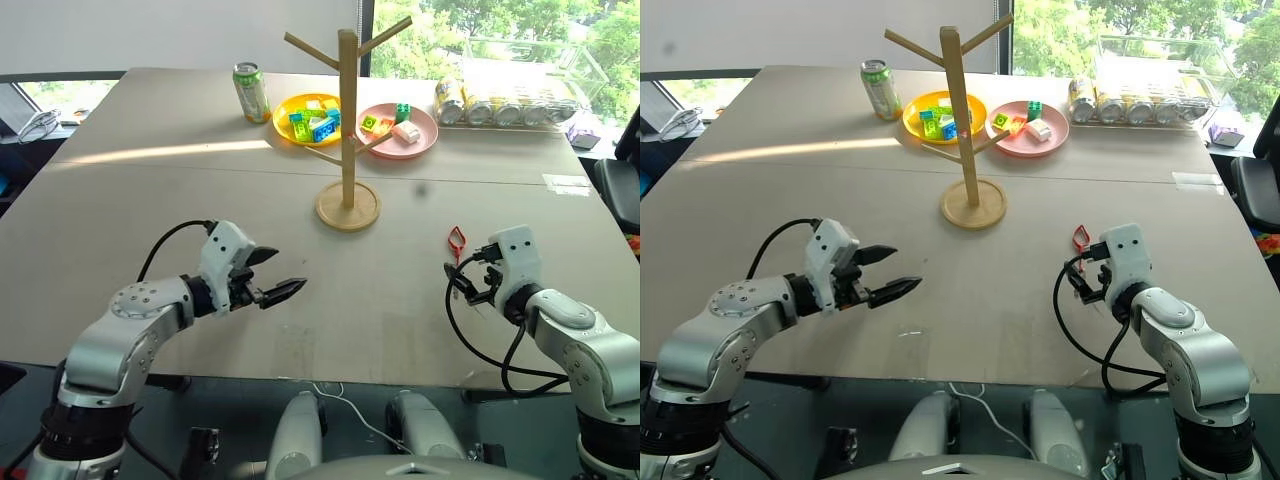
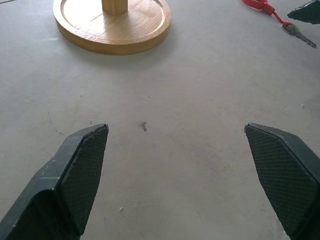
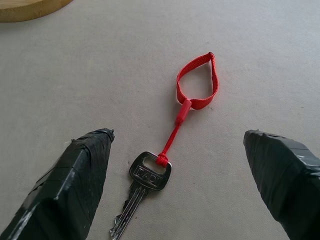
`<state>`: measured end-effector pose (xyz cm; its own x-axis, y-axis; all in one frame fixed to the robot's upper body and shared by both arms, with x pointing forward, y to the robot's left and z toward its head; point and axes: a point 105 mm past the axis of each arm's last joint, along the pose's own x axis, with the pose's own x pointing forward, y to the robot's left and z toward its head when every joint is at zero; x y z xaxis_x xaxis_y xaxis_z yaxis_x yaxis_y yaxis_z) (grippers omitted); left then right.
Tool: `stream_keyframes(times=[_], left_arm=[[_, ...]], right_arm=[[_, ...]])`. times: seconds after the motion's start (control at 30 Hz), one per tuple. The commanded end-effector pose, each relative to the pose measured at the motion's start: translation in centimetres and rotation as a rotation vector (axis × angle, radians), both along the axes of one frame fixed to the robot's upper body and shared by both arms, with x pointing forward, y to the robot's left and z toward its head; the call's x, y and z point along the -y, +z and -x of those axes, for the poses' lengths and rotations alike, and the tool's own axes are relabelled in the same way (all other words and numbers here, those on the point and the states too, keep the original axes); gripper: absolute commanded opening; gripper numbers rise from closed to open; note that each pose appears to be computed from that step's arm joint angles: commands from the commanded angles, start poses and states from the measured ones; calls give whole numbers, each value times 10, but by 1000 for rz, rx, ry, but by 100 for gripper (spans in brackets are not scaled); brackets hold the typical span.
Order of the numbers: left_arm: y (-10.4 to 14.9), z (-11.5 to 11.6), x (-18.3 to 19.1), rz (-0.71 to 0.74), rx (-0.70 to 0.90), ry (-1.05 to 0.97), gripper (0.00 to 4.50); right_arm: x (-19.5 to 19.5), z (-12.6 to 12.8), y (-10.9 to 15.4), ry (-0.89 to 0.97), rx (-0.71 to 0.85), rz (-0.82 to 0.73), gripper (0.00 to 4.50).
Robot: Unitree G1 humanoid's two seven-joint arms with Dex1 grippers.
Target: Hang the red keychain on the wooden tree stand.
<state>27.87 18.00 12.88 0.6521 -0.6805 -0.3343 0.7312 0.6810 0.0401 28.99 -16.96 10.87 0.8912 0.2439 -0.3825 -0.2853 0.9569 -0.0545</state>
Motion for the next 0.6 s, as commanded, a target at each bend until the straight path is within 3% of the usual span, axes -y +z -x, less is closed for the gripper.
stream_keyframes(times=[0.03, 0.27, 0.6], left_arm=[[24, 5, 22, 29, 64, -138, 450], [57, 26, 80, 62, 135, -517, 450], [64, 11, 80, 28, 185, -527, 450]], right_arm=[[-2, -5, 15, -22, 49, -7, 446], [-8, -20, 9, -94, 6, -69, 446], [-8, -24, 5, -132, -24, -84, 446]])
